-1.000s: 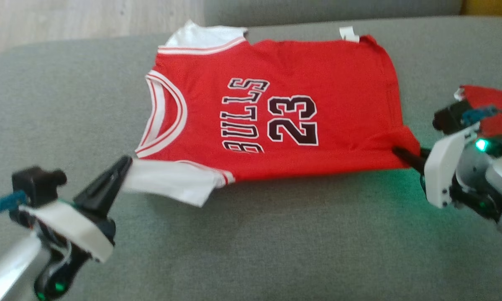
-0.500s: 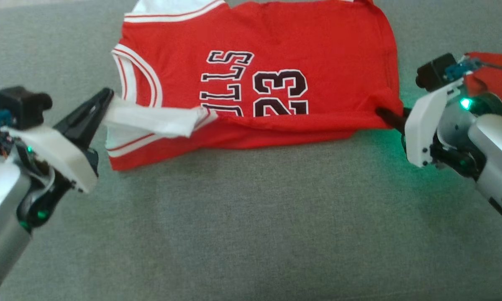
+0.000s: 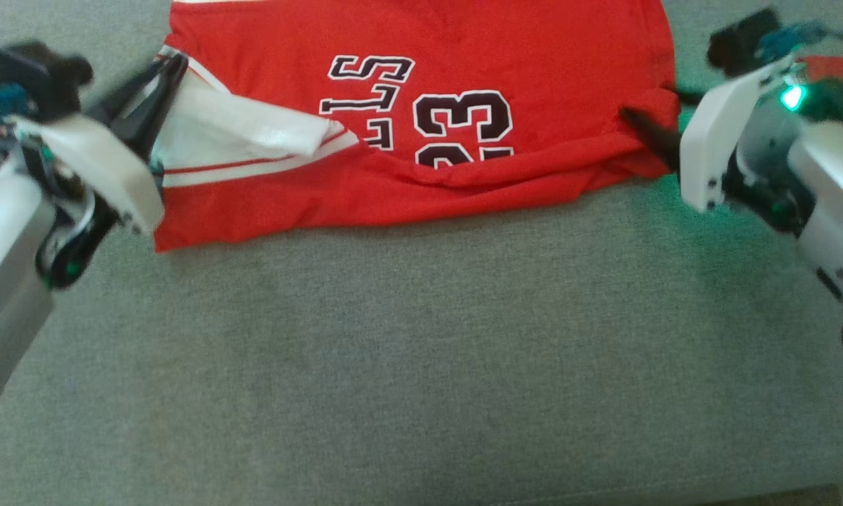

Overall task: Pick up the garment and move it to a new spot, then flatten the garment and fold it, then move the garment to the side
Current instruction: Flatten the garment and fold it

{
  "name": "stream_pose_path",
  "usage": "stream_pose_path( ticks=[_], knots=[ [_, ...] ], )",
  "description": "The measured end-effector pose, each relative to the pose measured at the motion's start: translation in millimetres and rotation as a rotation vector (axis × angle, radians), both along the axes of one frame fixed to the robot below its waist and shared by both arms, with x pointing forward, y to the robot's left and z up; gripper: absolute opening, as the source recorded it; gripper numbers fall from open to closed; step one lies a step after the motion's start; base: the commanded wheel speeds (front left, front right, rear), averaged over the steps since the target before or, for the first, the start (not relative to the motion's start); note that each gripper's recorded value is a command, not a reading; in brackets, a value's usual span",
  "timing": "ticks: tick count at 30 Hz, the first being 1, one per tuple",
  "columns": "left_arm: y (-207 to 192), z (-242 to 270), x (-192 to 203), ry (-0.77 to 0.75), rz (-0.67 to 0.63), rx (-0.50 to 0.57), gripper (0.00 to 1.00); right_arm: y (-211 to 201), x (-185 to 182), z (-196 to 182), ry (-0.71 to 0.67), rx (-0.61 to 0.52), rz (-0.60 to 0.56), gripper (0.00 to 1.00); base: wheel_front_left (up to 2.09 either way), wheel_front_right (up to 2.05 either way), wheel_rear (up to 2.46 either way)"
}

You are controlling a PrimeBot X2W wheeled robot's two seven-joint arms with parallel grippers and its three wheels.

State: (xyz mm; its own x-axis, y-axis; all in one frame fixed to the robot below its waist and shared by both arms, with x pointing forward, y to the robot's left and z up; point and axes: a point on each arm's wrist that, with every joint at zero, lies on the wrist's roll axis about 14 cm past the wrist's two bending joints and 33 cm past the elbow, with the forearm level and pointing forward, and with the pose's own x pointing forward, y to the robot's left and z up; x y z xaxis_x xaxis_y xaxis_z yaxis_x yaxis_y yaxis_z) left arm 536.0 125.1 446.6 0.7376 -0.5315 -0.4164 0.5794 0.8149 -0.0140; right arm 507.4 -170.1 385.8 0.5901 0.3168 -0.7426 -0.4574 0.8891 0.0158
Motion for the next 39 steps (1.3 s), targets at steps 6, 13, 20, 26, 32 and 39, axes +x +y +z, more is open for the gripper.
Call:
stream_pose_path(
  ticks=[6,13,20,26,32,39],
  knots=[
    [-3.2,53.7,39.4,-0.265,0.103,-0.139,1.0,3.3,39.5,36.8,-0.225,0.064,-0.046,1.0,0.0,0.0,0.0],
    [6.2,123.5,47.0,-0.466,0.216,-0.265,1.0,4.4,58.7,85.9,-0.488,0.171,-0.083,1.0,0.0,0.0,0.0],
    [13.1,144.0,0.2,-0.566,0.298,-0.377,1.0,-4.6,58.7,140.6,-0.699,0.296,-0.19,1.0,0.0,0.0,0.0],
    [7.3,138.9,-44.9,-0.589,0.351,-0.431,1.0,0.2,25.4,166.5,-0.853,0.379,-0.251,1.0,0.0,0.0,0.0],
    [4.7,116.4,-79.2,-0.539,0.431,-0.477,1.0,5.8,-41.8,117.0,-0.806,0.395,-0.392,1.0,0.0,0.0,0.0],
    [5.5,81.0,-106.0,-0.457,0.479,-0.446,1.0,-8.7,-73.0,112.2,-0.829,0.353,-0.445,1.0,0.0,0.0,0.0]
  ],
)
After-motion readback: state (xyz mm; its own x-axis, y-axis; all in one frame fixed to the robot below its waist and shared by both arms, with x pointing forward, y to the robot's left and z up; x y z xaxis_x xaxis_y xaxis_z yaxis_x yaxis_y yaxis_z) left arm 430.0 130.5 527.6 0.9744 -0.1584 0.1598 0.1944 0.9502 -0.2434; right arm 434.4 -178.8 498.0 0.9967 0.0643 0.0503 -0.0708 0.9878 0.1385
